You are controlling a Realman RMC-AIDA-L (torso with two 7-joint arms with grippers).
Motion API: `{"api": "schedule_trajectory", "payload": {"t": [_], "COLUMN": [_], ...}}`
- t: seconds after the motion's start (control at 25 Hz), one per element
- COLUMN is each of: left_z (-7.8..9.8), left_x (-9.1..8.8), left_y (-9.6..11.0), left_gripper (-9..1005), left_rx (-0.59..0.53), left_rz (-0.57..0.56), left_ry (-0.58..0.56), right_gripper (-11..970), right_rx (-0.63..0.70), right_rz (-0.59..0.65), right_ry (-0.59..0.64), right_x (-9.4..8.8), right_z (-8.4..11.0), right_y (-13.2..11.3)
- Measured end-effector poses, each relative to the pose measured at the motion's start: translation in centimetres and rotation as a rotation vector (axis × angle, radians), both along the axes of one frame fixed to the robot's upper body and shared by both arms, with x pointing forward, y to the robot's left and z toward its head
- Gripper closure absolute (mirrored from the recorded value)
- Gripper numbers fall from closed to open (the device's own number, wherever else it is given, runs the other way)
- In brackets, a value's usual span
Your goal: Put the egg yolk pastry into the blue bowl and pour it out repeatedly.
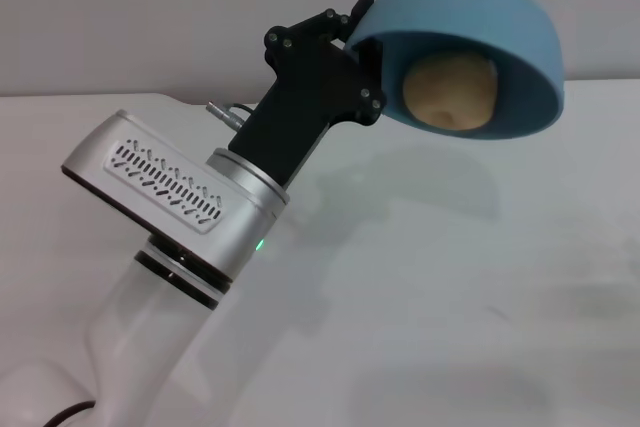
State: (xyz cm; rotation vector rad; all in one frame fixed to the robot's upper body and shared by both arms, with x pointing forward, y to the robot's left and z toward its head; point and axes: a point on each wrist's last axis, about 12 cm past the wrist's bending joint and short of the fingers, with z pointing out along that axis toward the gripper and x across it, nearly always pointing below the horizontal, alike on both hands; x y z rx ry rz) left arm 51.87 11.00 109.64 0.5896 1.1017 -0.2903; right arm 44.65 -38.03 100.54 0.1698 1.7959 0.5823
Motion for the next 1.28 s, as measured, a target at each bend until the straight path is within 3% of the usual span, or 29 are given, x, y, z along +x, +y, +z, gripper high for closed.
{"api": "schedule_trajectory", "payload": {"t": [0.48,1.0,1.28], "left_z": [1.7,2.5,2.1], "left_x": [-1.3,-0.1,0.1], "left_y": [-0.4,-1.1,-1.2], "left_gripper": [986,986,987], "left_rx": [-0.134,0.2,0.189], "left_rz": [-0.02,0.119,0.098], "left_ry": [-0.106,-0.421,-0.366], "right_gripper": [551,551,552], "right_rx": [0.022,0.021,0.021], "right_rz": [-0.016,-0.013,-0.01], "right_ry": [-0.012,-0.018,-0.021], "right_x": [0.1,0.3,0.5], "right_z": [0.0,0.2,0.2], "right_y": [0.1,0.2,0.2]}}
